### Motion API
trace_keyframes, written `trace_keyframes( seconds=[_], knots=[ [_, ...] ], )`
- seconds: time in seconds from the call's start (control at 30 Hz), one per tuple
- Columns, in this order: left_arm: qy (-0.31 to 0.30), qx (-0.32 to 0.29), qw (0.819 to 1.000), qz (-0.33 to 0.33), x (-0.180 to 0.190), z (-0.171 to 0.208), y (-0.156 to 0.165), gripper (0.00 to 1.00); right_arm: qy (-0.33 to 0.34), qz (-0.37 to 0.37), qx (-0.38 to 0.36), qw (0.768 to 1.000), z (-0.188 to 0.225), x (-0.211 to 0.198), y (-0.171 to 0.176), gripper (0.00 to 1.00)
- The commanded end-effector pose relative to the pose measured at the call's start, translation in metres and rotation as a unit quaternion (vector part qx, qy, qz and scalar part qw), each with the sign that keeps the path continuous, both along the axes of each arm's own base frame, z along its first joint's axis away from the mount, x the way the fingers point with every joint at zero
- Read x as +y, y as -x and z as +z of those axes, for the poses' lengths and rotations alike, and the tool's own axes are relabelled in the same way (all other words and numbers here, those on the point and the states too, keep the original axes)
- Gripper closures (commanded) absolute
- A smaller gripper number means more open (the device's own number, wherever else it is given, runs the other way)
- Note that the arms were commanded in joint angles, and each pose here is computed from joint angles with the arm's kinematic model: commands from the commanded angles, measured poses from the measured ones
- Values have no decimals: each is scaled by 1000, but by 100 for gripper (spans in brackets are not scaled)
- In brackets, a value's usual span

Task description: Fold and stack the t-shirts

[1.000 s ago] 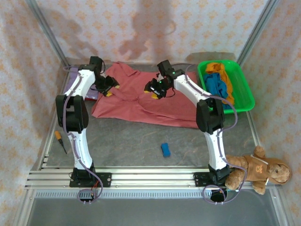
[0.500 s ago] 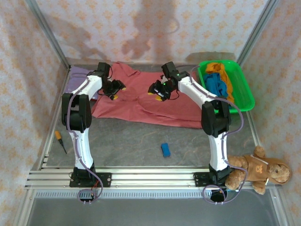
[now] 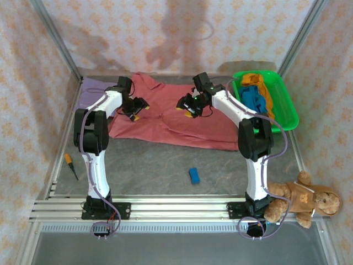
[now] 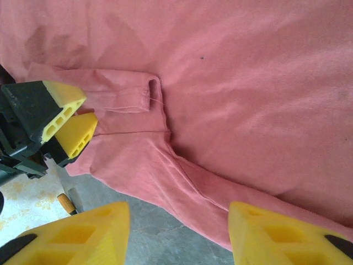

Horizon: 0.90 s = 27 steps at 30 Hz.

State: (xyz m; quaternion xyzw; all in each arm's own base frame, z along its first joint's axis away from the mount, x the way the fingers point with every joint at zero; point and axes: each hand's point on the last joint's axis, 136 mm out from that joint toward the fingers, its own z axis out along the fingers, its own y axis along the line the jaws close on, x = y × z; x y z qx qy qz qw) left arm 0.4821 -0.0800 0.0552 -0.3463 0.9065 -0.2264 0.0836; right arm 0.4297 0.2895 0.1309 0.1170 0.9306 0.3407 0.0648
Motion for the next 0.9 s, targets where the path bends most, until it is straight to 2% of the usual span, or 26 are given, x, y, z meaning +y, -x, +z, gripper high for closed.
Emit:
trace_keyframes(
  seconds=[0.0,0.67,0.8,0.87],
  knots=[
    [3,5,1000,8,-3,-12,-2,33,-4,-6,-26,1000,20,-3,1,50],
    [4,-23,1000,13,-8,7,-53,32,3,-5,-22,1000,16,-12,15,50],
    [21,-76,997,9,-15,24,-83,32,12,-1,-25,1000,19,-17,21,50],
    [55,-124,991,-7,-27,40,-102,33,19,-3,-26,999,18,-21,24,50]
  ],
)
